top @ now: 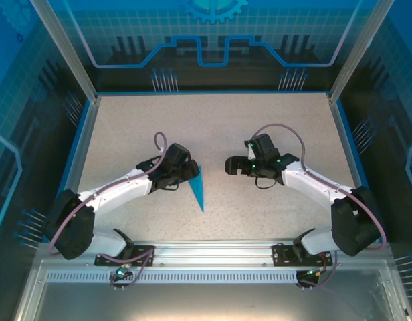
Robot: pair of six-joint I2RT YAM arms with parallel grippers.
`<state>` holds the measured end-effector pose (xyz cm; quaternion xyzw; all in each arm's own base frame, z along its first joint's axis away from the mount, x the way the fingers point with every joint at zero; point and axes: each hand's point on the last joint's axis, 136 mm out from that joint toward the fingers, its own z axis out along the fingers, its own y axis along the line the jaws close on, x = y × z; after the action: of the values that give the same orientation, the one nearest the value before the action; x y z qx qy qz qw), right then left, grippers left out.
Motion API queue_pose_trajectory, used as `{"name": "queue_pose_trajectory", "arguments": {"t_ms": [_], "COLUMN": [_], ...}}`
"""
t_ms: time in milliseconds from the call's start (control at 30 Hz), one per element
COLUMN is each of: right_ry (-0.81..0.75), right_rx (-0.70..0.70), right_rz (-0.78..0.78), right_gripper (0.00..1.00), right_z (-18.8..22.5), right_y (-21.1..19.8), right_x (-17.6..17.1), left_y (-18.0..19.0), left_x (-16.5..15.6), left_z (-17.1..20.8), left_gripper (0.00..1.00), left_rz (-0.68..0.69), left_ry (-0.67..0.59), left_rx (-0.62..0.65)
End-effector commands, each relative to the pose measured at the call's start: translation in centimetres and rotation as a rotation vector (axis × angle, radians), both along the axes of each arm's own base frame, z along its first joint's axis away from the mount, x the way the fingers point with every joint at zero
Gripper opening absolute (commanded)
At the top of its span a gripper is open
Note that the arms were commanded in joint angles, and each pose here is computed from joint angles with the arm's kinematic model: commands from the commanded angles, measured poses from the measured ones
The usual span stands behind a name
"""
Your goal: Fold a paper plane with a square sheet of paper (pick it up from the middle)
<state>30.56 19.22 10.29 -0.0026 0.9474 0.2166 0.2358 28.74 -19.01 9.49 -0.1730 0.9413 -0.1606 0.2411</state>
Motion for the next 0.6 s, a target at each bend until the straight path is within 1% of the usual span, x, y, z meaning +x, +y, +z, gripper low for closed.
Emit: {"name": "queue_pose_trajectory", "arguments": {"t_ms": [0,133,333,433,567], "right_ry": [-0.039,-0.024,0.001,0.007,0.014], "right_rx": [-0.007,-0.009,-0.005,-0.003,-0.001], "right_rz": [-0.034,-0.044,-0.033,-0.032,-0.030], "right_gripper": [1.00,0.99,1.00,1.00,0.99], "right_z": [0.3,-0.4,-1.0,-1.1,-1.2], "right_y": [-1.0,-1.2,-0.9,-0.9,-0.8], "right_x": [1.1,1.2,1.2,1.2,1.1], "left_y": [0.6,-1.1,-2.7,-2.8,-2.5], "left_x": [-2.0,-2.9,-2.1,-1.5,-0.8], "left_z": [-0.6,-1.1,-2.2,-2.7,-3.3], "left_gripper": [0.75,0.81,0.80,0.75,0.61], "left_rz": [0.069,0.037,0.013,0.021,0.047], "left_ry": [0.053,0.074,0.106,0.117,0.117], "left_rx": [0.113,0.183,0.220,0.254,0.296]}}
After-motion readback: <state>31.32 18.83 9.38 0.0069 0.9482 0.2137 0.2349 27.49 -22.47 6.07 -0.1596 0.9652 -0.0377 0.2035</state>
